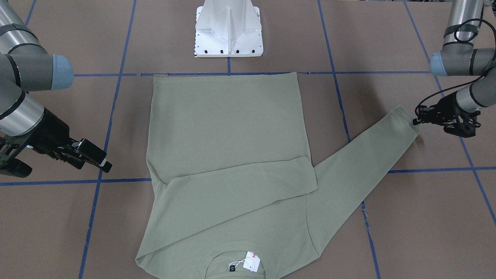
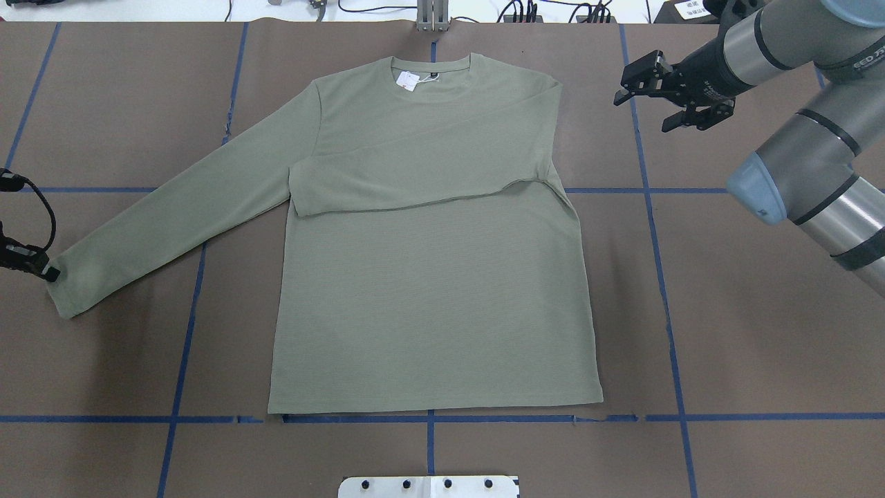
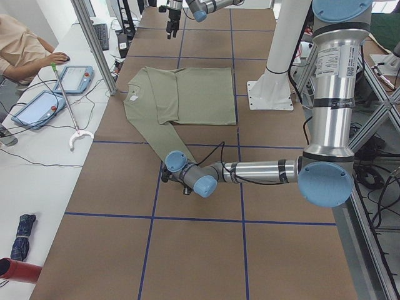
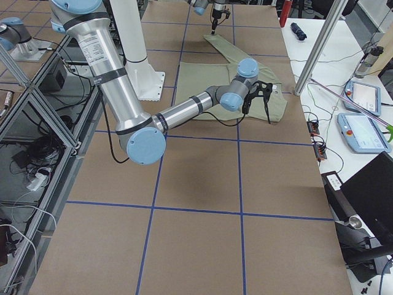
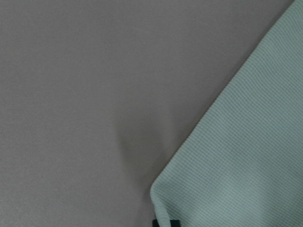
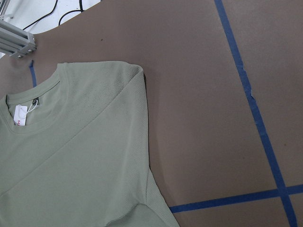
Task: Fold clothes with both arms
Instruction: 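Release the sleeve and withdraw the right gripper while the left grasps the other cuff, then fold the held sleeve with the left gripper across the shirt toward the collar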
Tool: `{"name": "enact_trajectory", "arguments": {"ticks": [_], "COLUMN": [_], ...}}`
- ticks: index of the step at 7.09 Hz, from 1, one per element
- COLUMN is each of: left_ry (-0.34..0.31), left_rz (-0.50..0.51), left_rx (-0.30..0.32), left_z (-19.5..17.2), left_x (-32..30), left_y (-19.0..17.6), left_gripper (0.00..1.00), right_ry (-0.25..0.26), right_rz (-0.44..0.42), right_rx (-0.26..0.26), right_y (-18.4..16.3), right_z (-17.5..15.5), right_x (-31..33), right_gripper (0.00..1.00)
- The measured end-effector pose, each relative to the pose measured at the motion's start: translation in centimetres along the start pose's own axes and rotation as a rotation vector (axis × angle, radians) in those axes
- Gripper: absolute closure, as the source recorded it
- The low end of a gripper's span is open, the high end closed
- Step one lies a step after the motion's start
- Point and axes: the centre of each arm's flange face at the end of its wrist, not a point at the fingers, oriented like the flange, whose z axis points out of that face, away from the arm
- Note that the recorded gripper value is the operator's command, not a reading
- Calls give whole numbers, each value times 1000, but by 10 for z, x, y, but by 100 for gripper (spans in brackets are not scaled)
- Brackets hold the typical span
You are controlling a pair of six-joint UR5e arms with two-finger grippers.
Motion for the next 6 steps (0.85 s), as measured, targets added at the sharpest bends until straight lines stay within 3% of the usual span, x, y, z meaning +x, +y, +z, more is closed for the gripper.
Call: {"name": "enact_trajectory", "arguments": {"ticks": [2,6], "left_ry": [96,241], "left_rz": [25,-96], "left_rx": [5,129], "left_z": [-22,-96], "left_x": [47,261], "left_y": [-8,-132], "left_gripper": [100,100], "right_ry": [0,48], "right_rz": [6,-41], "right_rx": [2,12], "right_y": [-3,-13], "right_z": [-4,-10], "right_x": [5,65], "right_gripper": [0,0]}}
